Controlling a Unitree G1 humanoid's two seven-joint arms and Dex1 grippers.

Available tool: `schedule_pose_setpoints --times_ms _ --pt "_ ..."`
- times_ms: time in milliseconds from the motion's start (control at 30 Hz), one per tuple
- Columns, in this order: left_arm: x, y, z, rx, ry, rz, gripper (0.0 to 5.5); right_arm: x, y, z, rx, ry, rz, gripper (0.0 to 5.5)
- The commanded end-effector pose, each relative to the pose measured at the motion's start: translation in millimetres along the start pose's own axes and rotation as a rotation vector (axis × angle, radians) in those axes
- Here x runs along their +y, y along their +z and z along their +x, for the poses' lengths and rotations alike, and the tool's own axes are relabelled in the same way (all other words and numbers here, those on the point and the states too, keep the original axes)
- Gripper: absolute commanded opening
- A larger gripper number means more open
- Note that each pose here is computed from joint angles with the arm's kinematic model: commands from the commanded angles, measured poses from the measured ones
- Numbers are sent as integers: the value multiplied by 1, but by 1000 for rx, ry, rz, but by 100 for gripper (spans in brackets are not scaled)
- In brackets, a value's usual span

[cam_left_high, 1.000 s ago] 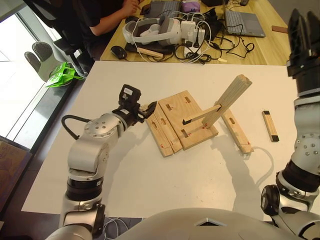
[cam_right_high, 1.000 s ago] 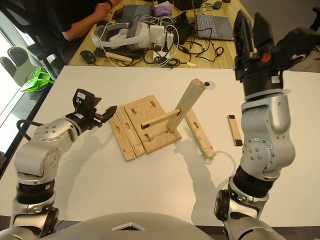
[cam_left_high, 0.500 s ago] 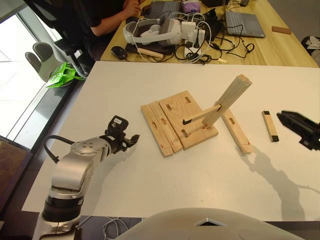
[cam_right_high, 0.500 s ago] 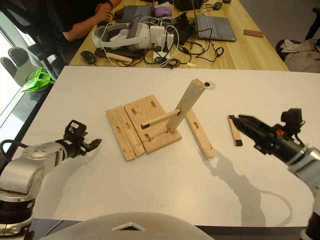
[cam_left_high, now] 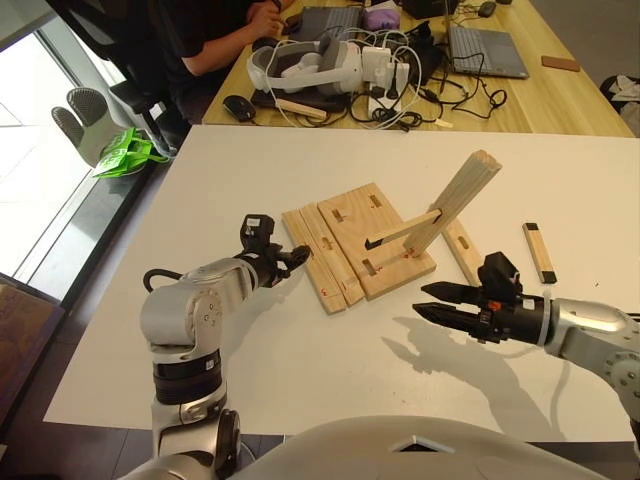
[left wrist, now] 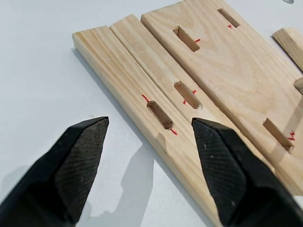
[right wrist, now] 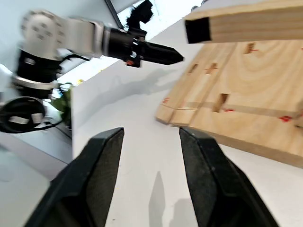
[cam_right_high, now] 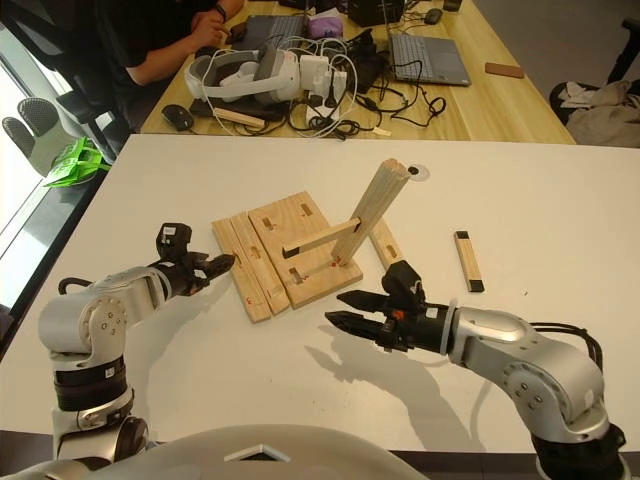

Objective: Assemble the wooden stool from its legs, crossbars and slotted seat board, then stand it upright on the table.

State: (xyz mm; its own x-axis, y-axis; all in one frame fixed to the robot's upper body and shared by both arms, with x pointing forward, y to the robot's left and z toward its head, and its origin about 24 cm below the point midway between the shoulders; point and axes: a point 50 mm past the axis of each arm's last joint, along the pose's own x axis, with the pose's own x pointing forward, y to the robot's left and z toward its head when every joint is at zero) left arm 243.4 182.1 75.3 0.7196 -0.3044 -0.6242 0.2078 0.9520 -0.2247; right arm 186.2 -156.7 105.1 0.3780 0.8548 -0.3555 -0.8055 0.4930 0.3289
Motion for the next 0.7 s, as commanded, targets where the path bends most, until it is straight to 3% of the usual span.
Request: schedule_pose_setpoints --times_ms 33,167,367,700 --pt "-2 4 4 -3 11 -11 325 -21 12 29 -36 -102 -106 217" --pt "-3 4 7 2 15 -13 325 -35 22 55 -97 -217 -195 217" --pt "-3 0 13 69 3 -18 325 -47 15 58 -42 -361 -369 217" --pt "4 -3 32 283 -26 -24 325 34 17 46 -150 52 -341 217"
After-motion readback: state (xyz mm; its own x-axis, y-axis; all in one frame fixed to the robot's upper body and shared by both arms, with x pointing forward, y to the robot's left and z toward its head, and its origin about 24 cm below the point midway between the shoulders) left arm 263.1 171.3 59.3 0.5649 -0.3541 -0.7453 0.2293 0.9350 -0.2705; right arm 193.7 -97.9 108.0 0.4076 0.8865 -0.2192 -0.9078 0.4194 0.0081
